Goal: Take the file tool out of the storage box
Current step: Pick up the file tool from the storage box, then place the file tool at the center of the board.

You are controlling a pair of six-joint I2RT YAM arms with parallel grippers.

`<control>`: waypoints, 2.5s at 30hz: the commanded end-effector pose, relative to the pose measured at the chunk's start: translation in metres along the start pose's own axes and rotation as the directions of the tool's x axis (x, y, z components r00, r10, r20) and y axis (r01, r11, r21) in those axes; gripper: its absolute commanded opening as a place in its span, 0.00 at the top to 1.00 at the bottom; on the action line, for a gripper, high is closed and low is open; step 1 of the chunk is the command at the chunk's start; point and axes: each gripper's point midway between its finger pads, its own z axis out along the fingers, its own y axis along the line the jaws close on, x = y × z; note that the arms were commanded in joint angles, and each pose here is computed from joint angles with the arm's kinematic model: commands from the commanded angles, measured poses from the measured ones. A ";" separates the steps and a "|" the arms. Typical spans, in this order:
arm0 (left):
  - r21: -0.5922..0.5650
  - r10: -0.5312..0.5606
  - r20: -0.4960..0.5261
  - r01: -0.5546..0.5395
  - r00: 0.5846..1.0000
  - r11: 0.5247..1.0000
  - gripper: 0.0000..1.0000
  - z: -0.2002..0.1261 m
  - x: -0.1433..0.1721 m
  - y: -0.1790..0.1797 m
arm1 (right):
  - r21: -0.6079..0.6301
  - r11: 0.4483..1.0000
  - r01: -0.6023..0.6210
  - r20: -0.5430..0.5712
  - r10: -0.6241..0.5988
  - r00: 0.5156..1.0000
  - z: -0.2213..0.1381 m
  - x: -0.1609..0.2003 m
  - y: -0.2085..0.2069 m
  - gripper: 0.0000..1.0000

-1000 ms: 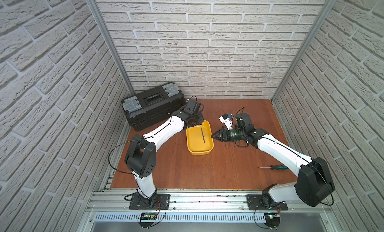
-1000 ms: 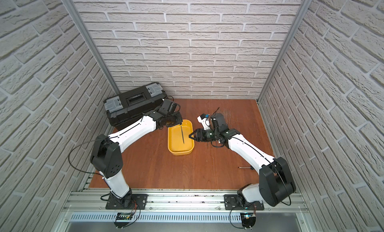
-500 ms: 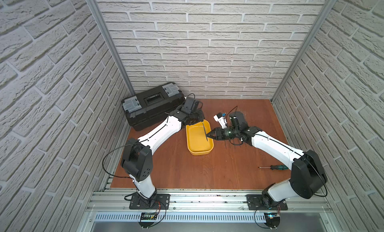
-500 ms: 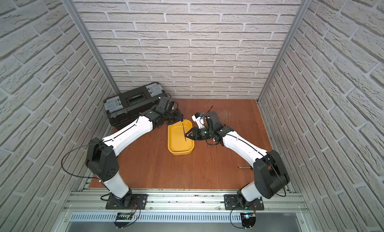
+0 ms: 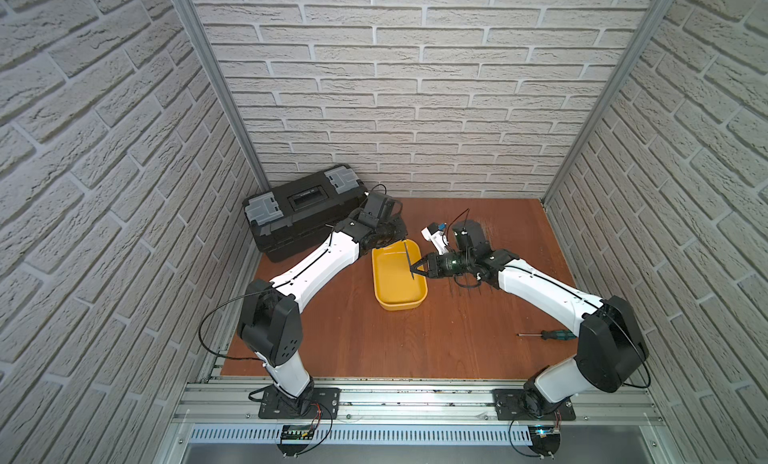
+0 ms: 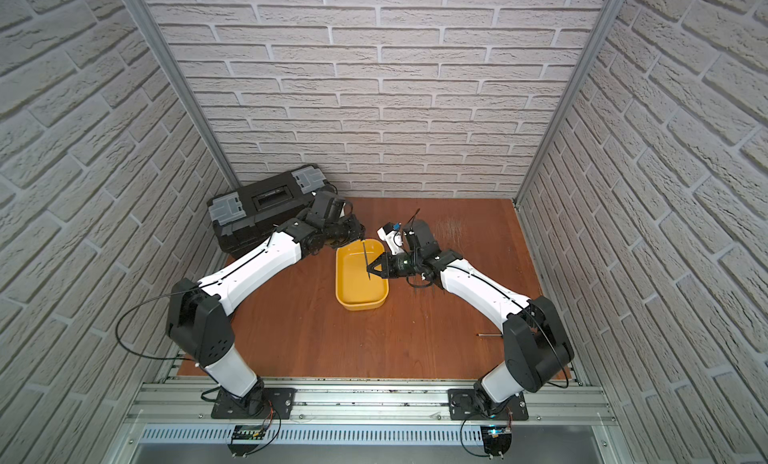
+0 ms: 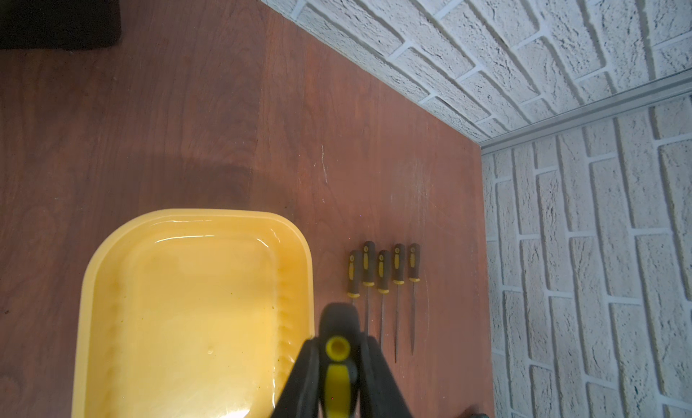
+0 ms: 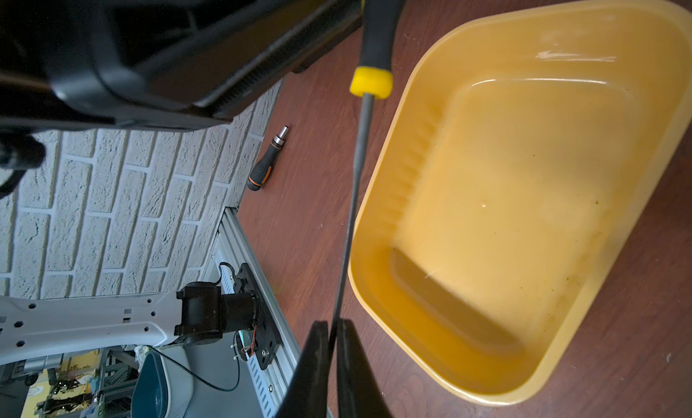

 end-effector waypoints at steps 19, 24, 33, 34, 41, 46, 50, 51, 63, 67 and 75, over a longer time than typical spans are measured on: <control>0.062 -0.021 0.043 0.018 0.999 0.998 0.87 -0.013 -0.012 -0.008 | -0.025 0.999 0.041 0.005 -0.041 0.999 0.007 -0.005 0.011 0.95; 0.052 -0.016 0.041 0.014 0.999 0.999 0.86 -0.013 -0.011 -0.005 | -0.001 0.999 0.045 0.011 -0.045 0.999 0.004 -0.006 0.009 0.97; 0.079 0.003 0.035 -0.006 0.999 0.997 0.63 -0.013 -0.015 -0.007 | 0.050 0.998 0.047 0.020 -0.048 0.999 -0.002 -0.006 0.004 0.97; 0.082 0.011 0.036 -0.013 0.999 0.997 0.59 -0.015 -0.017 -0.008 | 0.058 0.997 0.050 0.022 -0.052 0.998 -0.004 -0.006 0.004 0.97; 0.072 0.052 0.019 -0.053 0.998 0.996 0.35 -0.022 -0.021 -0.005 | 0.177 0.983 0.052 0.028 -0.057 0.998 -0.018 -0.004 -0.008 0.97; 0.067 0.121 -0.006 -0.120 0.993 0.991 0.13 -0.030 -0.021 -0.004 | 0.360 0.931 0.051 0.031 -0.067 0.997 -0.038 0.001 -0.031 0.97; 0.082 0.166 -0.032 -0.162 0.986 0.983 0.01 -0.038 -0.018 -0.002 | 0.504 0.863 0.036 0.024 -0.056 0.998 -0.051 0.005 -0.047 0.97; 0.097 0.173 -0.038 -0.169 0.984 0.981 0.02 -0.041 -0.017 -0.003 | 0.532 0.846 0.025 0.028 -0.047 0.999 -0.054 0.006 -0.051 0.97; 0.153 0.252 -0.030 -0.244 0.967 0.958 0.02 -0.084 -0.016 -0.001 | 0.697 0.717 -0.024 0.009 0.024 1.000 -0.036 0.017 -0.099 0.97; 0.176 0.261 -0.030 -0.252 0.965 0.952 0.02 -0.088 -0.013 0.001 | 0.727 0.687 -0.016 -0.005 0.028 1.000 -0.028 0.016 -0.109 0.97; 0.199 0.312 0.008 -0.307 0.950 0.931 0.01 -0.102 -0.016 0.000 | 0.801 0.599 -0.008 -0.023 0.044 0.999 -0.023 0.023 -0.132 0.97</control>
